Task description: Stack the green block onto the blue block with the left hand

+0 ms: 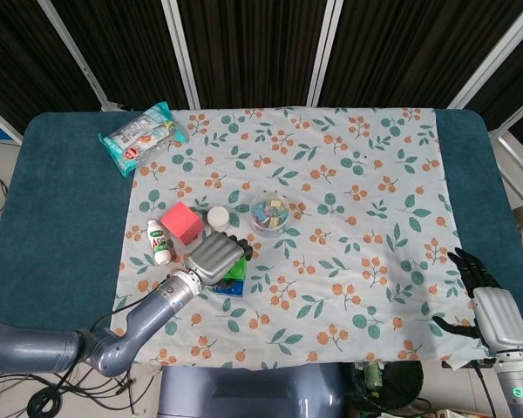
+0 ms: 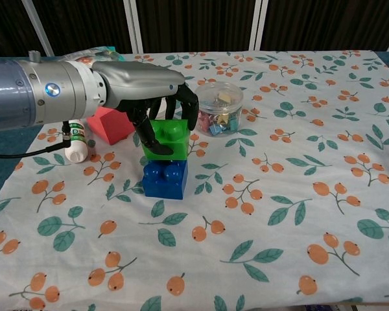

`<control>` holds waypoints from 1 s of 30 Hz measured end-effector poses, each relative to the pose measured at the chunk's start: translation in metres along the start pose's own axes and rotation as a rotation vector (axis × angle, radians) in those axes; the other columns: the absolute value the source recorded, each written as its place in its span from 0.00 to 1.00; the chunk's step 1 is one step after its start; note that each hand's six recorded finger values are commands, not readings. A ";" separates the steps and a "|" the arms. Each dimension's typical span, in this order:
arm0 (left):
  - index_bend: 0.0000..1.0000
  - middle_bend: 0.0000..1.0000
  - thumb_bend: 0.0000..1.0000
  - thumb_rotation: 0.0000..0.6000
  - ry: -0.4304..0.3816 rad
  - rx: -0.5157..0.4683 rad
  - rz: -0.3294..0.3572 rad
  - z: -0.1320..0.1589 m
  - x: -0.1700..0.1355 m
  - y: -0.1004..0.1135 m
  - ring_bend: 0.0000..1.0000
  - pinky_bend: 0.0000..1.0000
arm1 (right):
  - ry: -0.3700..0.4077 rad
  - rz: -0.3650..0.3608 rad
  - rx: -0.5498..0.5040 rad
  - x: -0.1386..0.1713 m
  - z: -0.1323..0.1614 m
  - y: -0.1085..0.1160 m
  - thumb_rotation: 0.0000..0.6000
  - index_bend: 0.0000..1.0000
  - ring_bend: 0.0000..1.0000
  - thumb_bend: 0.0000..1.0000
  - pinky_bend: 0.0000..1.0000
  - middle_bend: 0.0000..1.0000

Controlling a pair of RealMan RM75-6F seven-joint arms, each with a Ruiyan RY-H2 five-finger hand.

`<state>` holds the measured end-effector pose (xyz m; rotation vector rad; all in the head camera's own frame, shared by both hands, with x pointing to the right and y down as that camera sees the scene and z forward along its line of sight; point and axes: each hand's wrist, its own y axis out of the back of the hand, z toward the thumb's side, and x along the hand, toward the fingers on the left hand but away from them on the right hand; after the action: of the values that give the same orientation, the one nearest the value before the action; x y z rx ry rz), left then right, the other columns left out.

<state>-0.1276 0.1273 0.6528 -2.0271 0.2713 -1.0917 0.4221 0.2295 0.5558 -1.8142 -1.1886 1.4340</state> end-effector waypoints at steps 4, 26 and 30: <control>0.51 0.51 0.40 1.00 0.002 0.001 -0.001 -0.001 0.000 -0.001 0.40 0.49 | 0.000 -0.001 -0.001 0.000 0.000 0.000 1.00 0.00 0.00 0.11 0.21 0.00; 0.51 0.51 0.40 1.00 0.004 0.004 -0.027 -0.003 0.004 -0.016 0.40 0.49 | -0.003 0.001 -0.004 0.000 0.000 0.000 1.00 0.00 0.00 0.11 0.21 0.00; 0.51 0.51 0.40 1.00 0.007 0.008 -0.039 -0.005 0.004 -0.022 0.40 0.49 | -0.004 0.001 -0.005 0.000 0.000 0.000 1.00 0.00 0.00 0.11 0.21 0.00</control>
<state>-0.1331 0.1369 0.6724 -2.0290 0.2316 -1.1219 0.4224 0.2293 0.5561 -1.8164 -1.1950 1.4361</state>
